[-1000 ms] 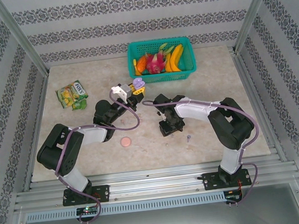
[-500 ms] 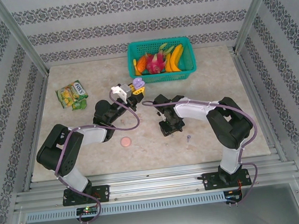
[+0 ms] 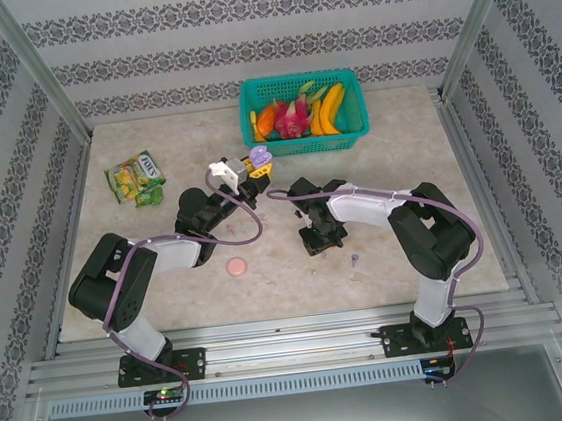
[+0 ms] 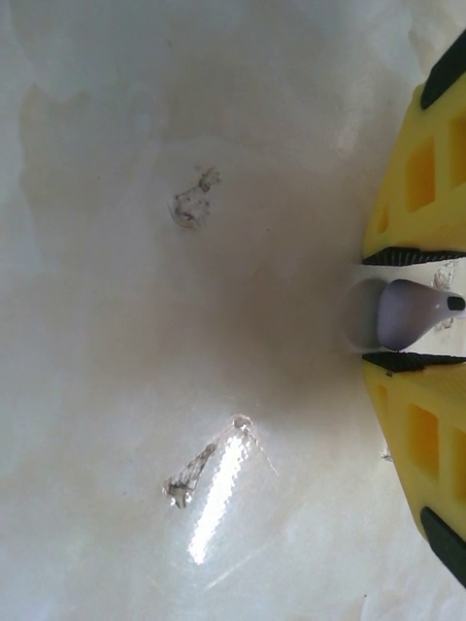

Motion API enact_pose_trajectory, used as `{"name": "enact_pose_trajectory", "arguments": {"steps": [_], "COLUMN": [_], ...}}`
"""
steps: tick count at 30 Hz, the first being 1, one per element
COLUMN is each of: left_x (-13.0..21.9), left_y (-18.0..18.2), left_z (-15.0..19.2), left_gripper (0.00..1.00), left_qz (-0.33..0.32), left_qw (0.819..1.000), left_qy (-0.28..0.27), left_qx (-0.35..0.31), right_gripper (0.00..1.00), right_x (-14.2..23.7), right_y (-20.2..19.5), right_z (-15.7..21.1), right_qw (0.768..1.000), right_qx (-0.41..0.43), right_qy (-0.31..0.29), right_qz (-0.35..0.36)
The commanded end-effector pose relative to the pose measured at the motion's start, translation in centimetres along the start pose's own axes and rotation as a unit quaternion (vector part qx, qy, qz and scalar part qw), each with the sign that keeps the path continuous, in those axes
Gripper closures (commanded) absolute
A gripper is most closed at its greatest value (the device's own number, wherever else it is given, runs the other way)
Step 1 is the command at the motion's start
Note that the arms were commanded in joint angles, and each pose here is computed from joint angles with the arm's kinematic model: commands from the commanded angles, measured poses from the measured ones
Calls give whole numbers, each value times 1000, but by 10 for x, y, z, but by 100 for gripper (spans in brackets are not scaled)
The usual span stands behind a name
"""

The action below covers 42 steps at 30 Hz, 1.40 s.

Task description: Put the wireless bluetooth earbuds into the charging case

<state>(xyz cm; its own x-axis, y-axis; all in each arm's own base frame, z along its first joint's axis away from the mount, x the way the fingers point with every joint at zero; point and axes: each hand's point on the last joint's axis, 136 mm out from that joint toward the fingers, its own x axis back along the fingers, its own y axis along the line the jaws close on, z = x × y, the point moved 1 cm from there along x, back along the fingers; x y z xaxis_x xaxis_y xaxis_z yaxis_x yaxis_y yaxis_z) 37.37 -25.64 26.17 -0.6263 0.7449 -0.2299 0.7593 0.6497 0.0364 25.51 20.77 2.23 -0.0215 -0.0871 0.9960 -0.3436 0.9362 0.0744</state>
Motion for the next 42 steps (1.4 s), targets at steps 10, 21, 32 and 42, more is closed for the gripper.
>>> {"name": "enact_pose_trajectory", "arguments": {"steps": [10, 21, 32, 42], "left_x": [1, 1, 1, -1], "left_y": [1, 1, 0, -4], "left_z": [-21, -21, -20, -23], "left_gripper": [100, 100, 100, 100], "left_qz": [5, 6, 10, 23], "left_qw": [1000, 1000, 1000, 999], "left_qy": [-29, -29, -25, -22], "left_qx": [-4, -3, -1, -3], "right_gripper": [65, 74, 79, 79], "right_x": [4, 4, 29, 98], "right_y": [4, 3, -7, -35], "right_z": [9, 14, 6, -5], "right_qw": [1000, 1000, 997, 977], "right_qx": [10, 6, -23, -66], "right_qy": [-4, -8, -75, -202], "right_qz": [8, 7, 12, 3]}}
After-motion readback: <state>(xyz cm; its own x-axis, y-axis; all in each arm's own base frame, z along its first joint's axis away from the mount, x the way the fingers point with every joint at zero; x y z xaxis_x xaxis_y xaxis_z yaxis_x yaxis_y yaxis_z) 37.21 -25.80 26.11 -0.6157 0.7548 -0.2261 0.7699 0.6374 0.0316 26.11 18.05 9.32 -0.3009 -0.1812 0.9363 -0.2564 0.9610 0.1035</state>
